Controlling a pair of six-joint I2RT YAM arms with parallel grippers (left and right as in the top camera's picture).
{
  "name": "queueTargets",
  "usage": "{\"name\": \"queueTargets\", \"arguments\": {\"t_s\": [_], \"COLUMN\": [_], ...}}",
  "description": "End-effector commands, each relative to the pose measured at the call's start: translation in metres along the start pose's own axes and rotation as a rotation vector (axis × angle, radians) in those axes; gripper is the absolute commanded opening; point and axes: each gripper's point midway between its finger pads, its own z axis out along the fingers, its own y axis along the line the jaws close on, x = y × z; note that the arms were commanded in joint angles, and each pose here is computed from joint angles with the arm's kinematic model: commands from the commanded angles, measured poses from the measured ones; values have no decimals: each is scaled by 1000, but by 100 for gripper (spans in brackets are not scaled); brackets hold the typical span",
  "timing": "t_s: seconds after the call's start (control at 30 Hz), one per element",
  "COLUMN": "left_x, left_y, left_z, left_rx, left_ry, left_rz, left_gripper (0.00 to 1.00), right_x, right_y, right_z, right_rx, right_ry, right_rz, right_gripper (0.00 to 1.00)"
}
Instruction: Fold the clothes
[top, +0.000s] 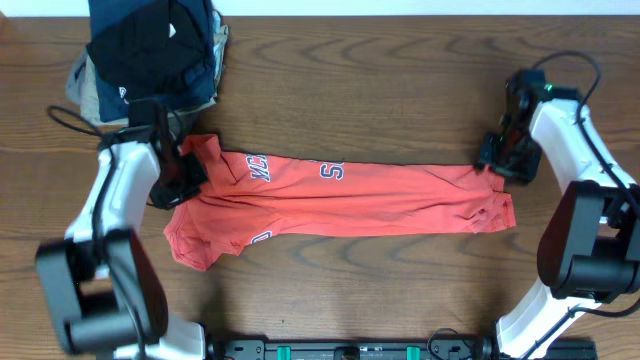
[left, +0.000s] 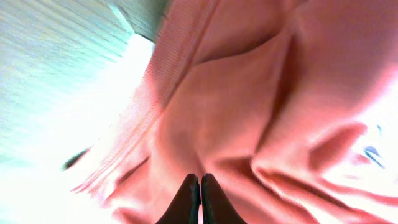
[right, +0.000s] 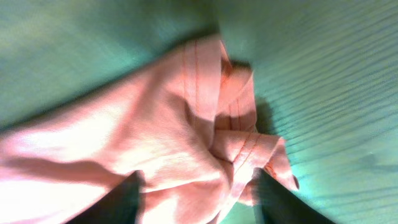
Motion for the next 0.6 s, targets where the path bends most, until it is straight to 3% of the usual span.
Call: {"name": "queueTargets", "arguments": {"t_s": [0.0,0.07,0.2,0.27,0.3,0.37,0.57], "left_x": [-2,0,9,13,15,16,16], "left_y": [2,1,4,5,6,7,7], "left_z": [-32,-42,-50,-48,-47,-46,-45], "left_rx": [4,11,7,0,-3,-6,-7], "left_ry": [-89,-110,-100,-81,-72,-63,-61], "left_rz": [20,22,22,20,19,18,17], "left_gripper": [7,15,64,70,79,81,85], "right_x": [-20,-26,-27,-24,-22,-18,-4], "right_y": [-11,-21,-51,-66,-72,-82,-56], "right_z": [-22,-25,-18,-11,-7,2,30], "right_rx": [7,4,-20,-43,-53,-90,-403], "right_ry": [-55,-63,-32,-6,7,32,57], "right_rz": [36,66,190,239,262,291,139], "right_gripper": [99,99,99,99,99,99,99]}}
